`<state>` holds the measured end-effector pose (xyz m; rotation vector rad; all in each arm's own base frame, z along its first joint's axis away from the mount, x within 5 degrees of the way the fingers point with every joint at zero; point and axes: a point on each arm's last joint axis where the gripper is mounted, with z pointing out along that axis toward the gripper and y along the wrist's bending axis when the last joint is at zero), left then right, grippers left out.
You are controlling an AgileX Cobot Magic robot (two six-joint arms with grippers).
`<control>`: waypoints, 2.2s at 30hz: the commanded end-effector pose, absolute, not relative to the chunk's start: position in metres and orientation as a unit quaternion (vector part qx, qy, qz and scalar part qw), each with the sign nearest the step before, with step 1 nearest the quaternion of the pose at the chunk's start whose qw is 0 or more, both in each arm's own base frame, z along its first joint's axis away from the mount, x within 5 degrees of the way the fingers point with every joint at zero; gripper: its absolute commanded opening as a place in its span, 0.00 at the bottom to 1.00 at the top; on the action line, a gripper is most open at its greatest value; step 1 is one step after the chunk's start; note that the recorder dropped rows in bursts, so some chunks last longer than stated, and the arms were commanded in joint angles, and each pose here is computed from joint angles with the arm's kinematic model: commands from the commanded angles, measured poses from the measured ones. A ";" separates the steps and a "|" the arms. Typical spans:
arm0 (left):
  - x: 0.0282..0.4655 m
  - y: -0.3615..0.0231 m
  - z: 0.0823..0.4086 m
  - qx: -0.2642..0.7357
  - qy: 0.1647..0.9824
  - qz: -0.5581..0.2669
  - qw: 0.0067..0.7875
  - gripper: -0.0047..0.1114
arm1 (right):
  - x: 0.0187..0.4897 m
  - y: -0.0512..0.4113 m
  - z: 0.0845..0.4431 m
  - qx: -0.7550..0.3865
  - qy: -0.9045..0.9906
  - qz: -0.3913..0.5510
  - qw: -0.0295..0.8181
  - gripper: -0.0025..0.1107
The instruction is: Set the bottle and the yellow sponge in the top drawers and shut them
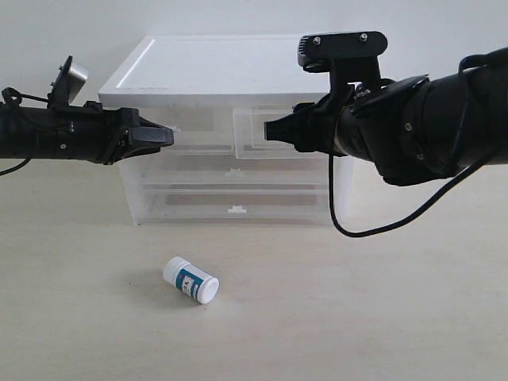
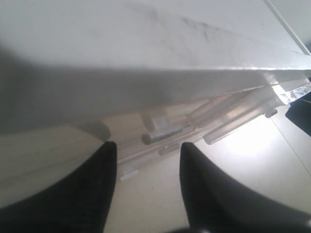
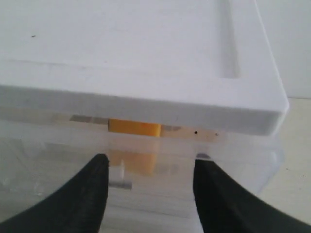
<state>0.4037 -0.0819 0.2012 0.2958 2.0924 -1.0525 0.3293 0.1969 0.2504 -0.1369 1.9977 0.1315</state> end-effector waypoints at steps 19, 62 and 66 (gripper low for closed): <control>0.408 -0.080 0.205 0.101 0.817 -0.412 0.391 0.39 | 0.347 0.214 0.251 -0.082 0.856 0.070 0.505 0.45; 0.389 -0.088 0.209 0.112 0.799 -0.514 0.291 0.39 | 0.354 0.216 0.273 -0.120 0.872 0.021 0.473 0.45; 0.390 -0.088 0.211 0.104 0.795 -0.519 0.296 0.39 | 0.357 0.217 0.275 -0.124 0.865 0.019 0.485 0.45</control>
